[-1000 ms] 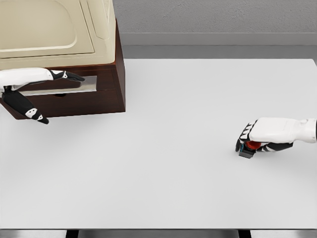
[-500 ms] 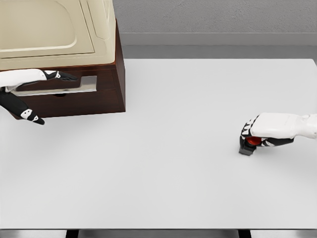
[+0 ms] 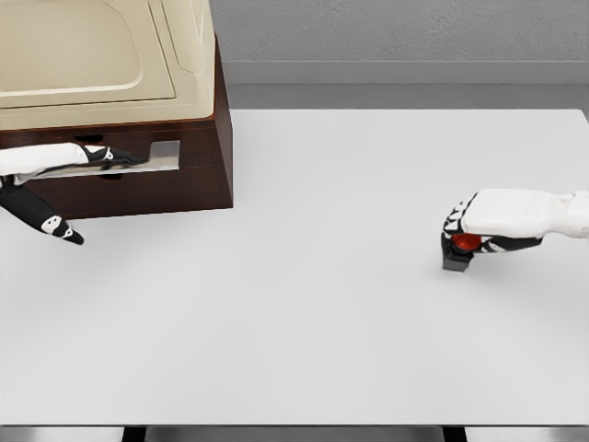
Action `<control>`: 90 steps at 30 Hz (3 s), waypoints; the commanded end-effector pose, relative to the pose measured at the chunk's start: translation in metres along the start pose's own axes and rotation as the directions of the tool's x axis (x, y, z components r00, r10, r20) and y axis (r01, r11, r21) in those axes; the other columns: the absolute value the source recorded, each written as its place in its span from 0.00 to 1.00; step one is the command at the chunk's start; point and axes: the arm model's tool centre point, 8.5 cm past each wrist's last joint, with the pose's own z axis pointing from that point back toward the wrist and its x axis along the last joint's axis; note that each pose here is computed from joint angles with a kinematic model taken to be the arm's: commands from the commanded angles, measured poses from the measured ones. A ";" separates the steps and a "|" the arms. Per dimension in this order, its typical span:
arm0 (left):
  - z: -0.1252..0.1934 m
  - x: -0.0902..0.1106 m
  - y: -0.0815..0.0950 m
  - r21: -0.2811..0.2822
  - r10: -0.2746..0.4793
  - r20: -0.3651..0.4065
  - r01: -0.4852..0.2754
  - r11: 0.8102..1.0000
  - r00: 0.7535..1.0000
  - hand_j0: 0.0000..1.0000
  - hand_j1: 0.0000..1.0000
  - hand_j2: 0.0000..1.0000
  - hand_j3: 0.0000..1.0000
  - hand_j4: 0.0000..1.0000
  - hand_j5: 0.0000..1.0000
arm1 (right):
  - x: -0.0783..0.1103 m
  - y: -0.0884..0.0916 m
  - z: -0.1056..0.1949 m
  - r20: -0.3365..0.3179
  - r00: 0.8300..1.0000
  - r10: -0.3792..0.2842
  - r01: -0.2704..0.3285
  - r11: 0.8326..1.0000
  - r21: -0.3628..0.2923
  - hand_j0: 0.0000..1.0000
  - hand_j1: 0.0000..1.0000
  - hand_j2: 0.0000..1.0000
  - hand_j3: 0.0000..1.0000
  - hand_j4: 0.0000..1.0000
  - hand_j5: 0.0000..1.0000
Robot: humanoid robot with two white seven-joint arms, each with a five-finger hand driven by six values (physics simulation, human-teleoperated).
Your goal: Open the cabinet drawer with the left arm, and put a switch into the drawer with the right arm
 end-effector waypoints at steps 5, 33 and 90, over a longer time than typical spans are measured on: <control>0.008 0.001 0.002 0.006 0.036 0.011 -0.036 0.999 0.999 1.00 1.00 1.00 1.00 1.00 1.00 | 0.003 -0.009 -0.012 0.024 1.000 0.003 -0.002 0.999 -0.032 0.51 0.51 0.51 0.51 0.51 0.51; 0.034 -0.009 -0.002 0.015 0.159 -0.004 -0.159 0.987 0.987 1.00 1.00 1.00 1.00 1.00 1.00 | 0.028 -0.095 -0.078 0.155 0.979 0.136 -0.109 0.979 -0.173 0.50 0.50 0.50 0.50 0.50 0.50; 0.047 -0.021 -0.014 0.001 0.253 -0.062 -0.254 0.967 0.965 1.00 1.00 1.00 1.00 1.00 1.00 | 0.130 -0.231 -0.103 0.317 0.825 0.468 -0.368 0.870 -0.328 0.50 0.50 0.50 0.50 0.50 0.50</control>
